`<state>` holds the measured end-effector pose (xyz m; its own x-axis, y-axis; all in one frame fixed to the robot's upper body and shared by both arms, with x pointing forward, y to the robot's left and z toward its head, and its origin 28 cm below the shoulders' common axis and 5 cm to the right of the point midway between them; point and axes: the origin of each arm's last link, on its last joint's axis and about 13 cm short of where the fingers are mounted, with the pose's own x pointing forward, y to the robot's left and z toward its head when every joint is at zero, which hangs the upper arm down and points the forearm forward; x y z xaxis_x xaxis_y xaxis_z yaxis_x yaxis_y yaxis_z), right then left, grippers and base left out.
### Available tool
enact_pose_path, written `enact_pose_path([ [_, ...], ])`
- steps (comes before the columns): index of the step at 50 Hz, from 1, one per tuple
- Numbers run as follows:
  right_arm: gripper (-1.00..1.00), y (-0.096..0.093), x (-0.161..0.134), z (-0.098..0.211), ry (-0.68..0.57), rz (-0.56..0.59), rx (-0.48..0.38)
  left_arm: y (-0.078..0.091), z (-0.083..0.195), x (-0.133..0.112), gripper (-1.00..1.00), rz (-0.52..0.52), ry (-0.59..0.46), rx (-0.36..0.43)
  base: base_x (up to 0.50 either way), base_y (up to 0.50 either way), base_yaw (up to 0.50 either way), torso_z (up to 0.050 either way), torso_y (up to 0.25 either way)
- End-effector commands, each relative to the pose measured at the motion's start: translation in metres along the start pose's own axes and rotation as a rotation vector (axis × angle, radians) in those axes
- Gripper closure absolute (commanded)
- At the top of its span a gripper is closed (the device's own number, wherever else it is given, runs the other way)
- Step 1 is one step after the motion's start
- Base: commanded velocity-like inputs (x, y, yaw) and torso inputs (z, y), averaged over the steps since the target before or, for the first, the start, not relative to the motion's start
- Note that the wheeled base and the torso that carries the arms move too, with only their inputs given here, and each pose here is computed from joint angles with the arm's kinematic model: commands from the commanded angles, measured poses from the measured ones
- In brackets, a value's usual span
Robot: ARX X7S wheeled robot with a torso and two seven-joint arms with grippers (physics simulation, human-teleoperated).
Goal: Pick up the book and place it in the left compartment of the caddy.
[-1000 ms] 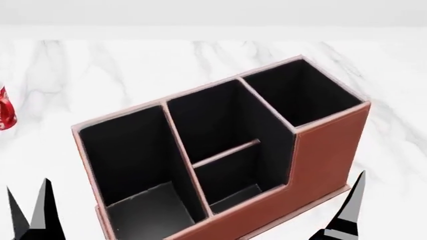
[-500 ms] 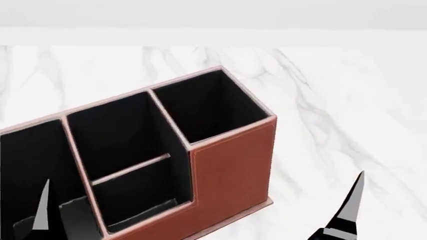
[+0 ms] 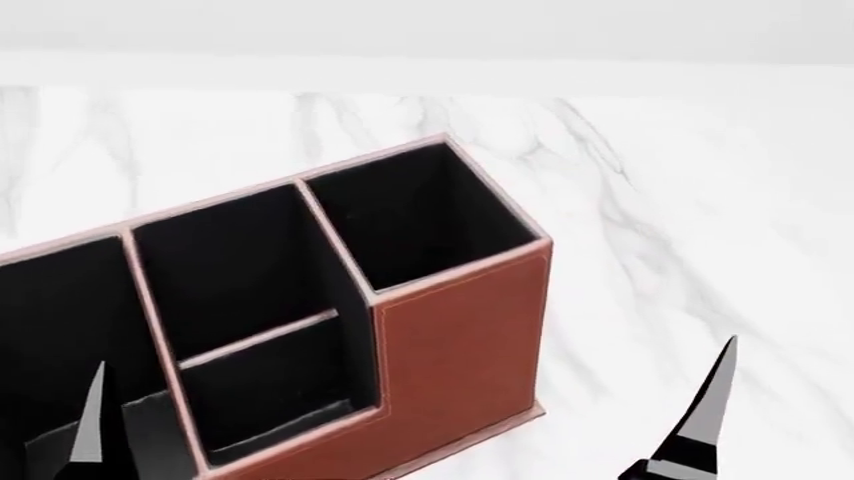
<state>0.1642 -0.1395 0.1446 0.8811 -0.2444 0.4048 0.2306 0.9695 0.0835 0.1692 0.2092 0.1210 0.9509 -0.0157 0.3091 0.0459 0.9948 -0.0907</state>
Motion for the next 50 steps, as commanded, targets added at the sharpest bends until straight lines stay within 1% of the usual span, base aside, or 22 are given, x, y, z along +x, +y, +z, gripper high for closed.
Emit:
enact_pose_path([
  [1,-1.0,0.0029,-0.0009,0.0021,-0.033,0.024,-0.023,0.0002,0.0011,-0.0005,-1.0,0.001,-0.002,0.001,0.0,0.0,0.5,0.0,0.0],
  [22,-1.0,0.0045,-0.0004,0.0005,-0.025,0.042,-0.037,0.0003,0.0006,-0.0001,-1.0,0.003,-0.003,0.002,0.0,0.0,0.5,0.0,0.0],
  [23,-1.0,0.0047,-0.0004,0.0005,-0.024,0.043,-0.038,-0.0004,0.0051,0.0013,-1.0,0.003,-0.003,0.001,0.0,0.0,0.5,0.0,0.0],
  [27,-1.0,0.0052,-0.0008,0.0007,-0.022,0.053,-0.042,-0.0009,0.009,0.0014,-1.0,0.003,-0.004,0.001,0.0,0.0,0.5,0.0,0.0],
  [30,-1.0,0.0053,-0.001,0.0003,-0.022,0.055,-0.043,-0.0005,0.008,0.0015,-1.0,0.004,-0.004,0.001,0.0,0.0,0.5,0.0,0.0],
  [31,-1.0,0.0067,-0.0003,-0.0018,-0.016,0.075,-0.049,-0.0005,0.0071,0.0023,-1.0,0.004,-0.003,0.001,0.0,0.0,0.5,0.0,0.0],
  [50,-1.0,0.0078,-0.0008,-0.0019,-0.009,0.084,-0.052,-0.0005,0.0058,0.0017,-1.0,0.004,-0.001,0.0,0.0,0.0,0.5,0.0,0.0],
])
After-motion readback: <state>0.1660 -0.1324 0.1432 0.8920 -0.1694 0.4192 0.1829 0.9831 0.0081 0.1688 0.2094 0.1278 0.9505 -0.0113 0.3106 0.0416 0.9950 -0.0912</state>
